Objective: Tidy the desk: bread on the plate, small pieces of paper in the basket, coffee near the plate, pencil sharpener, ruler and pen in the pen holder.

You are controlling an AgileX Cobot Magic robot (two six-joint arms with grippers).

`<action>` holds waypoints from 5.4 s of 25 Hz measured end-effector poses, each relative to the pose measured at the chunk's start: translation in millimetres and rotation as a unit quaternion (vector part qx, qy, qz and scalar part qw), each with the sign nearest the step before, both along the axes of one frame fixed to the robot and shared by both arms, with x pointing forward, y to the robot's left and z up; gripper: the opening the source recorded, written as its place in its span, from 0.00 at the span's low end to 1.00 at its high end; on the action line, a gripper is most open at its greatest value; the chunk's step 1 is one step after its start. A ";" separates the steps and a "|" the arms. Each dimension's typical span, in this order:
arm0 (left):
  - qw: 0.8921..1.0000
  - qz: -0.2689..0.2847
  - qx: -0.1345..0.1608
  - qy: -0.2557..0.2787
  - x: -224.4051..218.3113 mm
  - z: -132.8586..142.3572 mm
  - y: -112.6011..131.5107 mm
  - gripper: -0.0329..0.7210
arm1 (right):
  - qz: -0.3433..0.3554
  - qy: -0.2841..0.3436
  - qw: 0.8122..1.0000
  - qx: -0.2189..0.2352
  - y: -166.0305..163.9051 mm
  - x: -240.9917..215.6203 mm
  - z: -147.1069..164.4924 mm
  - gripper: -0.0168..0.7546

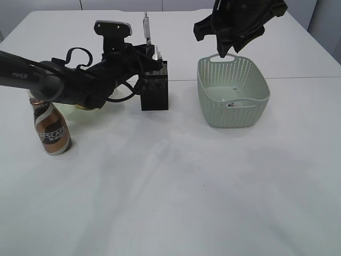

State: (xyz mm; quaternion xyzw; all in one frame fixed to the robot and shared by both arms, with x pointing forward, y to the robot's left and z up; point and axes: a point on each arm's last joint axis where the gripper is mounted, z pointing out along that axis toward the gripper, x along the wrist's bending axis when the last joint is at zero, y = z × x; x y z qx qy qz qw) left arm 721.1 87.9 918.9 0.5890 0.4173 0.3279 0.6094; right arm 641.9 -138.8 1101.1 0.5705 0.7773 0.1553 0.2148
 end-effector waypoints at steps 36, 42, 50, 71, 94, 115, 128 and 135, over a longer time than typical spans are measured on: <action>0.999 -0.020 0.017 0.034 1.4 -23.8 -4.5 0.44 | 0.003 -0.013 1.000 0.005 1.1 2.0 1.3 0.33; 0.999 -0.021 0.018 0.023 0.7 -1.9 -4.4 0.44 | 0.003 -0.013 1.000 0.005 1.1 2.1 1.3 0.33; 0.992 -0.005 0.084 0.094 -9.5 50.2 4.4 0.44 | 0.003 -0.015 1.000 0.005 1.1 2.1 2.3 0.33; 0.898 0.093 0.200 0.381 -141.8 218.2 80.6 0.77 | 0.036 -0.029 0.987 0.153 13.6 -25.7 84.8 0.63; 0.966 -0.017 0.109 0.235 -357.5 370.5 142.8 0.78 | 0.096 -0.205 0.955 0.191 -66.5 -206.5 219.0 0.63; 0.971 -0.080 0.162 0.154 -481.3 200.1 207.5 0.78 | 0.072 -0.237 0.958 0.142 -157.1 -382.5 67.6 0.62; 0.967 -0.080 0.178 0.161 -490.0 138.1 213.4 0.78 | 0.077 -0.292 0.944 0.131 -177.4 -420.4 -8.4 0.62; 0.967 -0.077 0.182 0.160 -489.5 137.8 214.0 0.78 | 0.082 -0.246 0.957 0.129 -171.4 -412.6 -48.2 0.62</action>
